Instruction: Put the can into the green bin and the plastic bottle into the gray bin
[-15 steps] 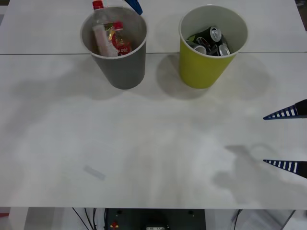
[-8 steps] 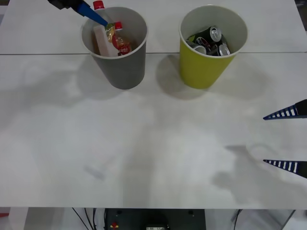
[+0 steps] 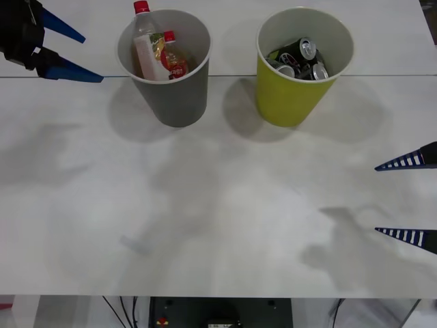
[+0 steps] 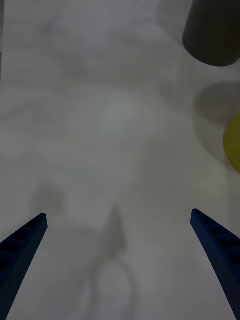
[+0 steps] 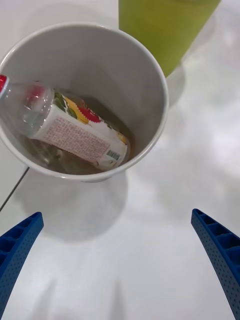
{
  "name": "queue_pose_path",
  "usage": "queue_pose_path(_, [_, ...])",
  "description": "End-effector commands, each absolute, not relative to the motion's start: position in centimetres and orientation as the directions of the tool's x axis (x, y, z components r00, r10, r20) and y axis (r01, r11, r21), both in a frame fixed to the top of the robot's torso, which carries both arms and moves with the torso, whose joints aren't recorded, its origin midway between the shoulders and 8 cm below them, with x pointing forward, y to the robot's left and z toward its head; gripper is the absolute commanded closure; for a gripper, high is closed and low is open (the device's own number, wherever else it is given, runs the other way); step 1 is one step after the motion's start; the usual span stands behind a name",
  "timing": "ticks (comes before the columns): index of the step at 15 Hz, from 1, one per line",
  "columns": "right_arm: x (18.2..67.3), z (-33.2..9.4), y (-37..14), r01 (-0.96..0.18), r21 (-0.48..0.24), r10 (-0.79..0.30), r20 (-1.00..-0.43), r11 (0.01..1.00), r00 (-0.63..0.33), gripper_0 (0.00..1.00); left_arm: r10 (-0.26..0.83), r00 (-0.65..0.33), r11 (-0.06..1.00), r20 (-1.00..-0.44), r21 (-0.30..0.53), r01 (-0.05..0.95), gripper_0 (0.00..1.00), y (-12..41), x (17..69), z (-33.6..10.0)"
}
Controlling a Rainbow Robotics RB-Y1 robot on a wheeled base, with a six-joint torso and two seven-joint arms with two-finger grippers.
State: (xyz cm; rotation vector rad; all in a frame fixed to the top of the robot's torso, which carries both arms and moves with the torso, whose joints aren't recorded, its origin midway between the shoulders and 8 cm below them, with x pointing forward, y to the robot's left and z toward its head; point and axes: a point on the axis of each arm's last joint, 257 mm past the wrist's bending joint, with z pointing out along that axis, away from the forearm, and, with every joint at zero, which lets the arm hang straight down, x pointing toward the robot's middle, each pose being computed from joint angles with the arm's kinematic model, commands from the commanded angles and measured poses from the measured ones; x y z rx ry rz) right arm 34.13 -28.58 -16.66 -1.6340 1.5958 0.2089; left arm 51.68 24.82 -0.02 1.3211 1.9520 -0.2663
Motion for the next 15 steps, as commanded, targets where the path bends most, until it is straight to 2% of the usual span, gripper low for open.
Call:
queue_pose_path(1, [34.1,-16.7,-28.6,-0.892,-0.429,-0.755,-0.63,0.143,0.182,0.0,0.748,-0.1,0.366,-0.656,0.283,0.886,0.0,26.4,49.1,-1.7])
queue_pose_path(8, [34.1,-16.7,-28.6,-0.892,-0.429,-0.755,-0.63,0.143,0.182,0.0,0.799,0.096,0.18,-0.593,0.389,0.903,0.0,27.9,42.8,-6.6])
queue_pose_path(12, [34.1,-16.7,-28.6,-0.892,-0.429,-0.755,-0.63,0.143,0.182,0.0,0.788,0.141,0.139,-0.599,0.397,0.907,0.0,27.9,39.9,-9.2])
queue_pose_path(15, [34.1,-16.7,-28.6,-0.892,-0.429,-0.755,-0.63,0.143,0.182,0.0,0.79,0.202,0.099,-0.579,0.445,0.89,0.0,27.8,38.3,-10.6])
